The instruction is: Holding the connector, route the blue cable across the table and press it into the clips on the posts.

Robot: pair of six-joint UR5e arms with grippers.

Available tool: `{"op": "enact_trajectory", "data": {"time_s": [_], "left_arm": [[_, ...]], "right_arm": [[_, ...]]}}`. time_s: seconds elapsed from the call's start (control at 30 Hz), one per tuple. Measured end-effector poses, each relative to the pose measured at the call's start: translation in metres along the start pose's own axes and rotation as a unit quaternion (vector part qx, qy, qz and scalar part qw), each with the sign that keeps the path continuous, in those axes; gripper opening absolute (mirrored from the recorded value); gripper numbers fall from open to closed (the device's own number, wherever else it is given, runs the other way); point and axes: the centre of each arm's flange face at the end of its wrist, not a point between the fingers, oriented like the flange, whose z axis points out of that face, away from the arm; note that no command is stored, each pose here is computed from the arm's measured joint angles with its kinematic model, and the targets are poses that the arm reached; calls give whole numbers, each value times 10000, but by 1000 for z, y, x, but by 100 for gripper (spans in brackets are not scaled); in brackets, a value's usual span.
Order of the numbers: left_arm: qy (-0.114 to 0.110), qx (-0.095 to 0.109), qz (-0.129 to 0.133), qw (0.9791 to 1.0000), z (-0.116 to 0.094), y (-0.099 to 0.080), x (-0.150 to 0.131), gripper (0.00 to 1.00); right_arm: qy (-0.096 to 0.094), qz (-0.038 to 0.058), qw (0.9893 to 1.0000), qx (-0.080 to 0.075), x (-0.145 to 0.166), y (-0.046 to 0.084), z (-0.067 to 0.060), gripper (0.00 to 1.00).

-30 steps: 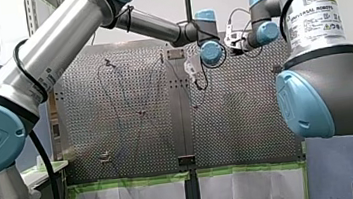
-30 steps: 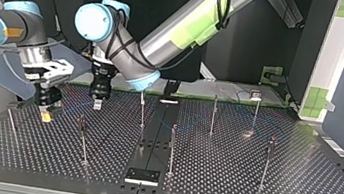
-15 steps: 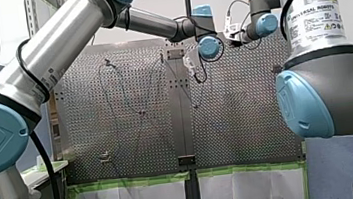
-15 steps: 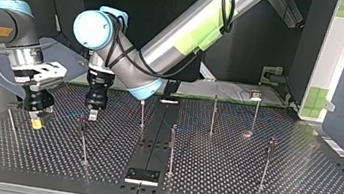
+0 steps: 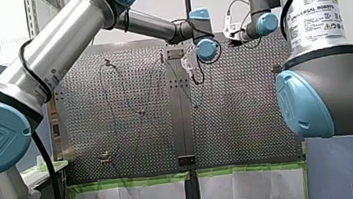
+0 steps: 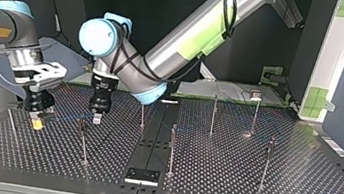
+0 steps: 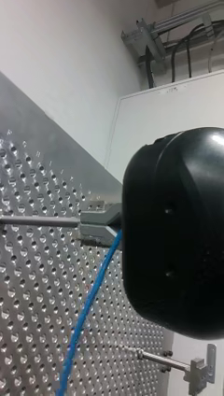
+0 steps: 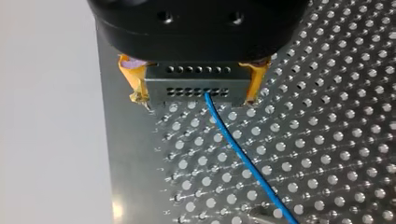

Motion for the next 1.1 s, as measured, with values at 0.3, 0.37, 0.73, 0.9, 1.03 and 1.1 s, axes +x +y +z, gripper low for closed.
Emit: {"op": "enact_trajectory", "data": {"time_s": [0.3, 0.37, 0.73, 0.9, 1.03, 1.1], "left_arm": [[123, 272, 37, 9995, 8, 5, 19, 0], [106, 304, 26, 9995, 10, 6, 21, 0], [-95, 361, -40, 9993, 29, 19, 16, 0], [-201, 362, -64, 9991, 38, 26, 13, 0], [-257, 330, -56, 9991, 47, 37, 9, 0], [-268, 324, -50, 9991, 50, 40, 8, 0]], "right_arm": [[-48, 25, 10000, -23, -6, 4, 2, 0], [-46, 24, 10000, -27, -6, 4, 2, 0], [-69, 23, 10000, -44, -11, 8, 5, 0], [-87, 14, 9999, -79, -15, 14, 6, 0], [-79, 17, 9999, -71, -17, 20, 8, 0], [-86, 22, 9999, -62, -19, 24, 8, 0]]}}
